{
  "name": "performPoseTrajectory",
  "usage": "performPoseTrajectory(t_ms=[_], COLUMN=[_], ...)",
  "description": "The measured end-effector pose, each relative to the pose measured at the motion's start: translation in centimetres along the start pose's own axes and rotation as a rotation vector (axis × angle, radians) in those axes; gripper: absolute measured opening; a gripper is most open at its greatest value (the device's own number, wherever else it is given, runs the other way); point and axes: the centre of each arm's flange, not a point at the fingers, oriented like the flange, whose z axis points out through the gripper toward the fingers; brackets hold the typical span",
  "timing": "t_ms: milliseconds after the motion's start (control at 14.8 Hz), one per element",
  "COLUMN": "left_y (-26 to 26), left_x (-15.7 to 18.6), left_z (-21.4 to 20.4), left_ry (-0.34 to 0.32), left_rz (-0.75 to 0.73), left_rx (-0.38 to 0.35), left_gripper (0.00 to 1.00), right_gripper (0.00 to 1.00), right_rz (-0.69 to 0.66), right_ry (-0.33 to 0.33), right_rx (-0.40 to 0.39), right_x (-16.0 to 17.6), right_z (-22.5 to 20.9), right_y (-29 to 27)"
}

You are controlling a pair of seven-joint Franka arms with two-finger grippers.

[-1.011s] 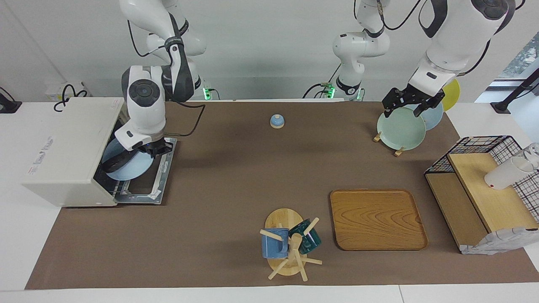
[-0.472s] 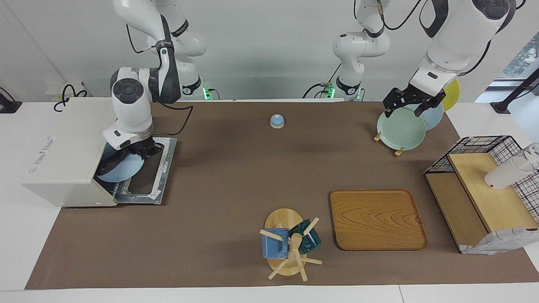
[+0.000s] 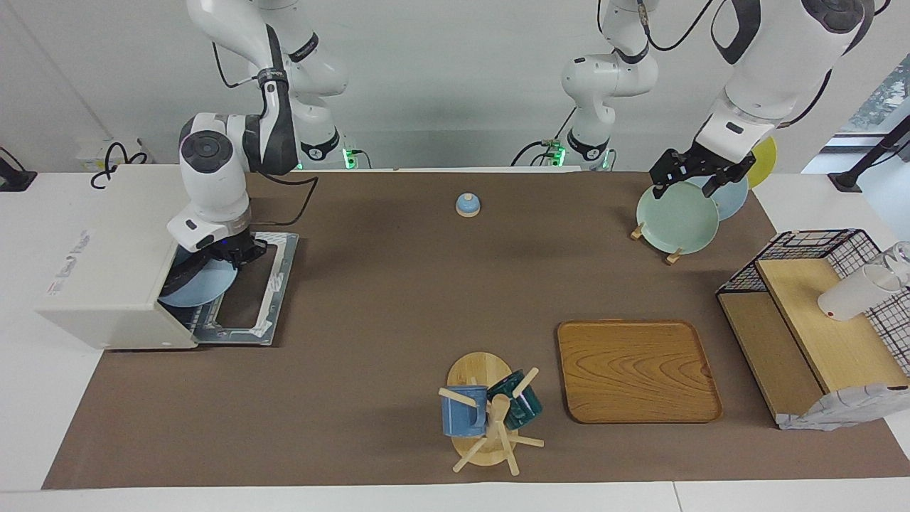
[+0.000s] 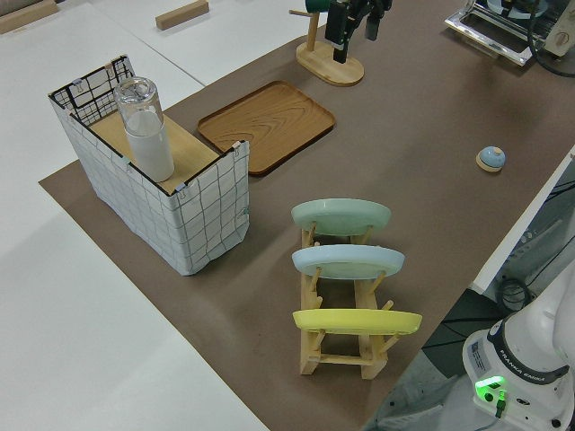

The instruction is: Put eggplant into oven

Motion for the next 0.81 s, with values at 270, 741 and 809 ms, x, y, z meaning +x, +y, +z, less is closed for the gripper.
performPoseTrajectory(t_ms=[270, 741, 809], left_y=[-0.2, -0.2, -0.3], left_x=[0.0, 0.0, 0.0], left_z=[0.0, 0.0, -0.1], left_ry=[0.0, 0.001, 0.001], left_rz=[-0.004, -0.004, -0.006], left_rx=[0.0, 0.001, 0.001], left_gripper=[1.0, 1.0, 1.0], right_gripper=[0.05, 0.13, 0.12], right_rz=[-0.024, -0.078, -0.084], right_ry=[0.01, 0.052, 0.059], right_rx=[0.0, -0.011, -0.006], right_x=[0.1, 1.4, 1.5], right_z=[-0.2, -3.5, -4.1], right_y=[-0.1, -2.8, -3.3])
